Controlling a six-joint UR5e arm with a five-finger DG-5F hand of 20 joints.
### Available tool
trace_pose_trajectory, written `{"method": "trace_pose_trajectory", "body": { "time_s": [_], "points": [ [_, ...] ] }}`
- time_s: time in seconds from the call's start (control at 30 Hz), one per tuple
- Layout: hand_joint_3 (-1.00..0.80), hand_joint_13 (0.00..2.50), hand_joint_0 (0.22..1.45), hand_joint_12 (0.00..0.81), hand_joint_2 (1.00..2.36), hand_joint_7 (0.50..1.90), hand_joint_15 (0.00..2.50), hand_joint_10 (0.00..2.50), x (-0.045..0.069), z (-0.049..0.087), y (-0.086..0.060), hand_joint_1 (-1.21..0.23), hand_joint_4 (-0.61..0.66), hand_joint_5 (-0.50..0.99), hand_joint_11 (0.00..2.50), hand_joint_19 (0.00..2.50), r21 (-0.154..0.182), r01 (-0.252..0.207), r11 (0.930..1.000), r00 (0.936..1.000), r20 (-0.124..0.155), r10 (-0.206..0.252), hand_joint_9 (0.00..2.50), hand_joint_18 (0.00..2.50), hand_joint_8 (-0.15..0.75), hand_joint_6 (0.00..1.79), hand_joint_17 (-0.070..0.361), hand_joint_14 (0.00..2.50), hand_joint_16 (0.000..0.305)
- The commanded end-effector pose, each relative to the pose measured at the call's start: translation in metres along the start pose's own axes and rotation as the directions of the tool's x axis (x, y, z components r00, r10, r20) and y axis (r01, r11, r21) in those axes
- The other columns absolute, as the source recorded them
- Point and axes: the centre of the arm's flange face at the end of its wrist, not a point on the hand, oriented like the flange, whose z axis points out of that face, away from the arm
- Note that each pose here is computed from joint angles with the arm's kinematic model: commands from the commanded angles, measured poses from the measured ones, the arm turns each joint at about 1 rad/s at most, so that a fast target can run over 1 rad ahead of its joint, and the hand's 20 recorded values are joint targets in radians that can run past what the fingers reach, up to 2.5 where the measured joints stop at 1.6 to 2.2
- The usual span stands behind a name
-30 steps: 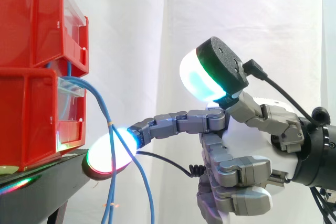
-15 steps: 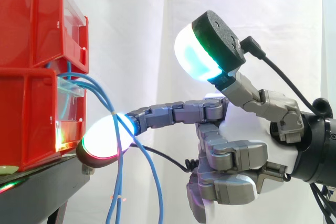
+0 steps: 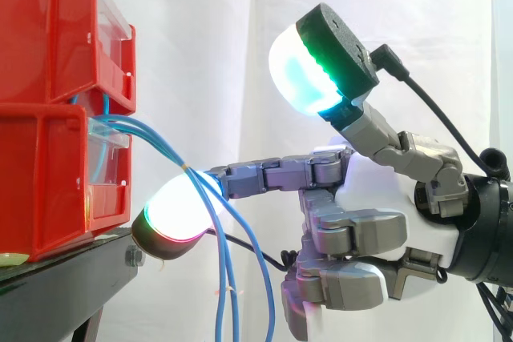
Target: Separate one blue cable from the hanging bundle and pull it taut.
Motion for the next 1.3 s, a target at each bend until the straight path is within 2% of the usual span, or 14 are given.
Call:
{"method": "trace_pose_trajectory", "body": {
  "time_s": [0.0, 0.07, 0.4, 0.53, 0.73, 0.8, 0.87, 0.97, 1.0, 1.1, 1.27],
  "points": [
    [-0.50, 1.57, 0.35, 0.422, 1.00, 1.10, 1.15, 0.01, 0.000, -0.001, -0.001, -0.51, 0.32, -0.05, 1.62, 0.61, 0.007, -0.028, 0.9996, 0.9996, -0.004, 0.028, 1.69, 1.21, 0.322, 0.50, 0.192, 0.02, 0.085],
    [-0.50, 1.56, 0.35, 0.417, 1.00, 1.12, 1.15, 0.02, 0.001, -0.002, -0.002, -0.52, 0.32, -0.04, 1.58, 0.62, 0.020, -0.060, 0.9980, 0.9982, -0.009, 0.060, 1.68, 1.20, 0.323, 0.50, 0.191, 0.02, 0.085],
    [-0.50, 1.58, 0.31, 0.454, 1.00, 1.17, 1.10, 0.02, 0.002, -0.002, -0.001, -0.62, 0.33, 0.01, 1.37, 0.58, 0.023, -0.105, 0.9942, 0.9944, -0.010, 0.106, 1.71, 1.25, 0.349, 0.50, 0.199, 0.02, 0.089],
    [-0.50, 1.64, 0.30, 0.458, 1.00, 1.20, 1.09, 0.03, 0.003, -0.002, 0.000, -0.63, 0.31, 0.03, 1.27, 0.57, 0.023, -0.121, 0.9924, 0.9926, -0.011, 0.121, 1.76, 1.31, 0.334, 0.50, 0.202, 0.02, 0.090],
    [-0.50, 1.72, 0.30, 0.469, 1.00, 1.26, 1.10, 0.03, 0.006, -0.003, 0.000, -0.63, 0.28, 0.06, 1.18, 0.57, 0.024, -0.161, 0.9867, 0.9869, -0.015, 0.161, 1.85, 1.40, 0.322, 0.50, 0.203, 0.02, 0.090],
    [-0.50, 1.75, 0.30, 0.471, 1.00, 1.31, 1.11, 0.03, 0.008, -0.004, 0.000, -0.63, 0.26, 0.07, 1.16, 0.57, 0.026, -0.186, 0.9821, 0.9822, -0.017, 0.187, 1.89, 1.43, 0.319, 0.50, 0.203, 0.02, 0.090],
    [-0.50, 1.82, 0.30, 0.463, 1.00, 1.32, 1.10, 0.04, 0.009, -0.003, 0.001, -0.62, 0.21, 0.10, 1.03, 0.55, 0.028, -0.204, 0.9785, 0.9786, -0.018, 0.205, 1.98, 1.50, 0.282, 0.50, 0.203, 0.02, 0.090],
    [-0.50, 1.87, 0.30, 0.442, 1.00, 1.29, 1.08, 0.03, 0.010, -0.004, 0.000, -0.60, 0.14, 0.13, 0.79, 0.54, 0.035, -0.211, 0.9768, 0.9770, -0.020, 0.212, 2.04, 1.54, 0.232, 0.50, 0.198, 0.02, 0.088],
    [-0.50, 1.88, 0.30, 0.432, 1.00, 1.28, 1.07, 0.03, 0.011, -0.005, -0.001, -0.60, 0.12, 0.14, 0.66, 0.55, 0.042, -0.209, 0.9770, 0.9774, -0.021, 0.210, 2.08, 1.54, 0.212, 0.50, 0.195, 0.02, 0.087],
    [-0.50, 1.84, 0.38, 0.393, 1.00, 1.28, 1.04, 0.02, 0.011, -0.006, -0.002, -0.50, 0.10, 0.14, 0.57, 0.60, 0.048, -0.207, 0.9771, 0.9778, -0.022, 0.208, 2.07, 1.45, 0.191, 0.50, 0.179, 0.02, 0.079],
    [-0.50, 1.75, 0.53, 0.334, 1.00, 1.27, 1.07, 0.03, 0.010, -0.006, -0.001, -0.38, 0.04, 0.14, 0.59, 0.75, 0.052, -0.204, 0.9775, 0.9783, -0.023, 0.206, 2.06, 1.26, 0.143, 0.50, 0.137, 0.02, 0.061]
  ]
}}
